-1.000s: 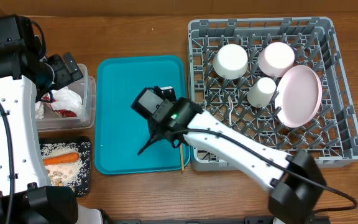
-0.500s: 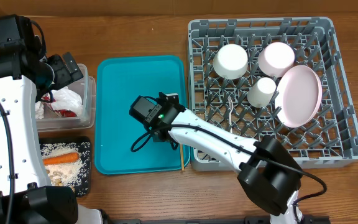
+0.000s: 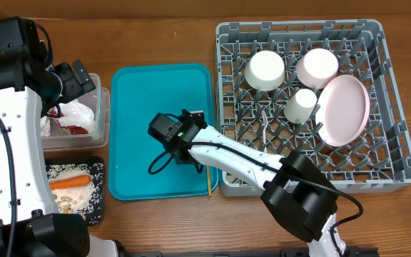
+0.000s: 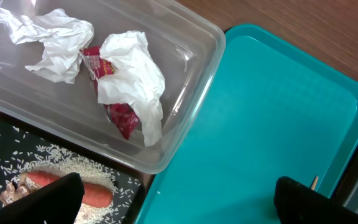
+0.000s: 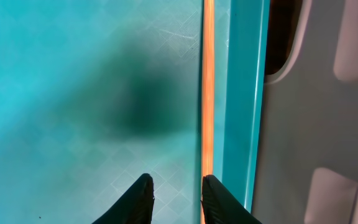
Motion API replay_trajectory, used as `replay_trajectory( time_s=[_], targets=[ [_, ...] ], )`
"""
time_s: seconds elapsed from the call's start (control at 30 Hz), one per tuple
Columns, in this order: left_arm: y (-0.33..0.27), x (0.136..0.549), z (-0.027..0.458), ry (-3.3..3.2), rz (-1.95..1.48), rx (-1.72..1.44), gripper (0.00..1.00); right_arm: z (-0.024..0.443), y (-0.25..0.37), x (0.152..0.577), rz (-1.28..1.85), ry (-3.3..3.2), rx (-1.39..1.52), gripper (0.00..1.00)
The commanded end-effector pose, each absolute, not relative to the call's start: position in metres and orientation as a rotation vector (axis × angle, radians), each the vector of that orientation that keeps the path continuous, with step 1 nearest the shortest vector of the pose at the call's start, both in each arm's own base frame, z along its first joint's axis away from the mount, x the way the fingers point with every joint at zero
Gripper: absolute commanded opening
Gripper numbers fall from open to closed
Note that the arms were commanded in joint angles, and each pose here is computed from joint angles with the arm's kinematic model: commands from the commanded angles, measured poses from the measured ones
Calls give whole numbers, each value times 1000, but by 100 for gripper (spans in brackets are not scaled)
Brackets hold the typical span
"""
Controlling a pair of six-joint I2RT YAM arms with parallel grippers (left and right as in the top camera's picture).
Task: Sort waste into correct bins and load items into the dishwasher
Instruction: 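Move the right gripper back to the wooden chopstick on the teal tray, then grasp the wooden chopstick with the right gripper and lift it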
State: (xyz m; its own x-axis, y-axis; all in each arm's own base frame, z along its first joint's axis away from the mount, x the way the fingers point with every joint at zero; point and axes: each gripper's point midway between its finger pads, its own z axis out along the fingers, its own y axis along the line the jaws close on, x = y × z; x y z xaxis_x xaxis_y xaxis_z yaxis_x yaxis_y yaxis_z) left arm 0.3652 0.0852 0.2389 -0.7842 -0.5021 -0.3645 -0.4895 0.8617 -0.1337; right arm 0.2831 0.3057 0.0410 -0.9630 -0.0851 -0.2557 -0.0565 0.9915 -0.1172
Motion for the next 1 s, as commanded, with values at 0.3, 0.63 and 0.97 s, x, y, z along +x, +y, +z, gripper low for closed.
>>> replay_trajectory(
  time_s=[0.3, 0.63, 0.97],
  targets=[
    [85, 367, 252, 2603, -50, -735, 100, 16, 283, 294, -213, 2838, -37, 33],
    [85, 367, 252, 2603, -50, -735, 100, 12, 282, 297, -136, 2890, 41, 33],
    [85, 367, 252, 2603, -50, -735, 100, 8, 286, 291, -97, 2924, 39, 15]
  ],
)
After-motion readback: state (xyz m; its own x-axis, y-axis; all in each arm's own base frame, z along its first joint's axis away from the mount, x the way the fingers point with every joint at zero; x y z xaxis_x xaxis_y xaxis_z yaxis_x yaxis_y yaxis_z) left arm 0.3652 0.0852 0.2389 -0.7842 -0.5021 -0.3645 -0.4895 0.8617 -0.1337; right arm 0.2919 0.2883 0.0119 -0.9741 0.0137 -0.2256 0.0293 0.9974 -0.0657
